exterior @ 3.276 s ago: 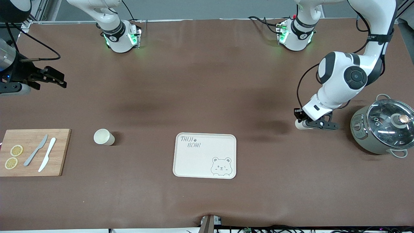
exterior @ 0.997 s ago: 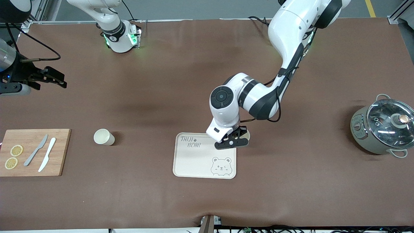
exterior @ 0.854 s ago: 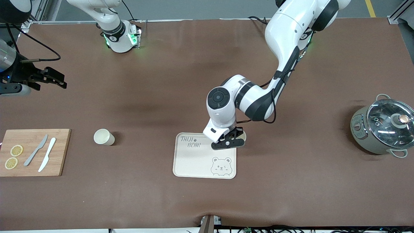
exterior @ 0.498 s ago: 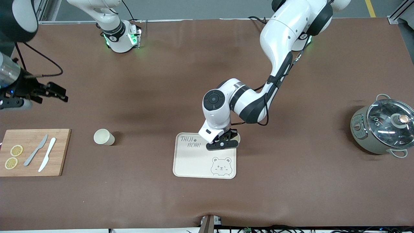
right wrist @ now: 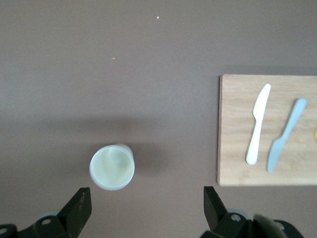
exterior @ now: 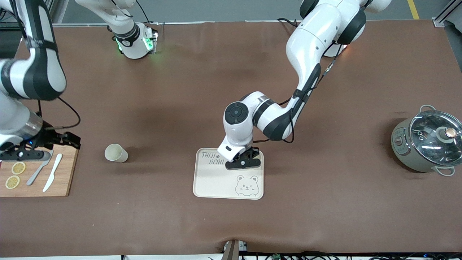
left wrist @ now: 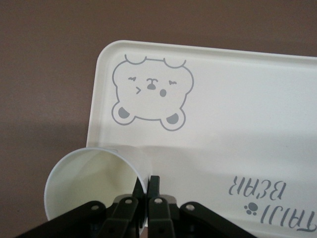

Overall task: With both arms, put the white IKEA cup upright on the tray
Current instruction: 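Lower the cup onto the tray while the right gripper reaches the other cup, then open the left gripper on the cup while the right gripper lowers, then close the right gripper on the cup while the left gripper withdraws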

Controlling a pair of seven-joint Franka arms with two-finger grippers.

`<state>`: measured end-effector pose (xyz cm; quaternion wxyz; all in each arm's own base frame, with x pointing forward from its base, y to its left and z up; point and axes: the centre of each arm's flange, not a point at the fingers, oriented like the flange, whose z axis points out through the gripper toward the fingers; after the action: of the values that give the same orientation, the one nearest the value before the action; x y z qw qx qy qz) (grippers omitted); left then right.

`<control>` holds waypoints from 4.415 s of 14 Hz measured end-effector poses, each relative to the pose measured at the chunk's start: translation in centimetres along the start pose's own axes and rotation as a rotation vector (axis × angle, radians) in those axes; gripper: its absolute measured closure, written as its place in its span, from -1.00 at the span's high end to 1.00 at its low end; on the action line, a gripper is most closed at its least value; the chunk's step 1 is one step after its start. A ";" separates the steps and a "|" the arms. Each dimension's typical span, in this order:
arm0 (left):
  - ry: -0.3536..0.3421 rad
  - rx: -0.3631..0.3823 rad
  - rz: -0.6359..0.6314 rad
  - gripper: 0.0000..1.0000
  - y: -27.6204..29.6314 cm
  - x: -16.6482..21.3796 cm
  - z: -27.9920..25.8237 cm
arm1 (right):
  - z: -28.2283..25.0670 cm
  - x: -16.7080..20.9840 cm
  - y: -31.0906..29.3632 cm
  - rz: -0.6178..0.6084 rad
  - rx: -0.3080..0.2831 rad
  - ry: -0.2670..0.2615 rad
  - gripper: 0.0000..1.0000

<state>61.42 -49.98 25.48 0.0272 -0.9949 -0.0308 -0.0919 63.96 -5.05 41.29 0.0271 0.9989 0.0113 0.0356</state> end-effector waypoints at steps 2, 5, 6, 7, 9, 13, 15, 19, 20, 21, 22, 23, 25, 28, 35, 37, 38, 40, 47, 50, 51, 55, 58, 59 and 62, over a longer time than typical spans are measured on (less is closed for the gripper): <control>0.005 -0.008 -0.001 -0.89 0.2 -0.1 0.7 | 3.6 0.7 0.0 -0.009 0.004 -0.009 1.00; 0.012 -0.009 -0.003 -0.89 0.2 -0.2 1.7 | 5.9 1.0 -0.1 -0.022 0.007 -0.019 1.00; 0.017 -0.005 -0.001 -0.89 0.3 -0.3 2.0 | 6.0 1.0 -0.2 -0.024 0.008 -0.019 1.00; 0.023 -0.004 0.001 -0.89 0.4 -0.4 2.3 | 5.9 1.0 -0.2 -0.026 0.008 -0.018 1.00; 0.028 -0.003 0.003 -0.89 0.5 -0.4 2.3 | 6.0 0.9 -0.3 -0.028 0.009 -0.023 1.00; 0.031 -0.005 0.002 -0.89 0.6 -0.4 2.3 | 7.3 0.3 -0.4 -0.034 0.010 -0.026 1.00; 0.033 -0.007 0.002 -0.89 0.6 -0.4 2.3 | 8.0 0.0 -0.5 -0.036 0.011 -0.026 1.00; 0.044 0.001 0.003 -0.89 0.4 -0.2 2.3 | 9.5 -0.4 -0.7 -0.038 0.013 -0.021 1.00; 0.045 0.001 0.004 -0.89 0.4 -0.2 2.4 | 9.9 -0.4 -0.7 -0.039 0.013 -0.020 1.00; 0.046 0.002 0.004 -0.89 0.5 -0.3 2.4 | 10.3 -0.4 -0.7 -0.039 0.013 -0.016 1.00; 0.046 0.003 0.005 -0.89 0.5 -0.3 2.4 | 10.8 -0.5 -0.8 -0.040 0.013 -0.012 1.00; 0.047 0.003 0.005 -0.89 0.5 -0.3 2.4 | 11.2 -0.6 -0.9 -0.041 0.014 -0.009 1.00; 0.047 0.003 0.006 -0.80 0.5 -0.3 2.4 | 12.1 -0.9 -1.0 -0.045 0.016 -0.011 1.00; 0.047 0.002 0.008 -0.33 0.7 -0.4 2.5 | 13.1 -1.2 -1.2 -0.050 0.018 -0.026 1.00; 0.050 0.000 0.010 -0.11 0.8 -0.5 2.4 | 15.2 -2.0 -1.4 -0.062 0.024 -0.054 1.00; 0.052 0.000 0.010 0.28 0.8 -0.5 2.3 | 15.7 -2.3 -1.5 -0.063 0.025 -0.055 1.00; 0.053 -0.002 0.009 0.45 0.8 -0.4 2.3 | 16.1 -2.6 -1.6 -0.064 0.025 -0.053 1.00; 0.052 0.001 0.008 0.91 0.8 -0.3 2.1 | 17.0 -3.3 -1.7 -0.065 0.026 -0.043 1.00; 0.028 0.043 -0.004 0.91 0.2 0.2 -0.2 | 18.8 -4.0 -1.9 -0.067 0.029 -0.040 1.00; 0.016 0.063 -0.010 0.90 -0.2 0.4 -1.7 | 19.1 -4.0 -2.0 -0.068 0.030 -0.043 1.00; 0.011 0.073 -0.008 0.90 -0.4 0.5 -2.4 | 19.1 -4.0 -2.0 -0.068 0.030 -0.042 1.00; -0.048 0.090 0.023 0.90 -2.3 1.6 -7.1 | 19.1 -4.0 -2.0 -0.069 0.030 -0.042 0.15; -0.072 0.087 0.050 0.90 -5.3 3.6 -11.6 | 19.1 -4.0 -2.2 -0.071 0.031 -0.042 -0.48; -0.067 0.078 0.059 0.90 -6.5 4.4 -13.0 | 19.0 -4.0 -2.2 -0.072 0.031 -0.041 -0.63; -0.064 0.054 0.093 0.90 -10.6 7.0 -16.8 | 18.7 -3.8 -2.5 -0.075 0.033 -0.035 -0.90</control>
<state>64.58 -40.03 43.77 0.0573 -0.9966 0.0120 -0.0576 61.41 -3.66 22.28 0.0123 0.9986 0.0490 0.0169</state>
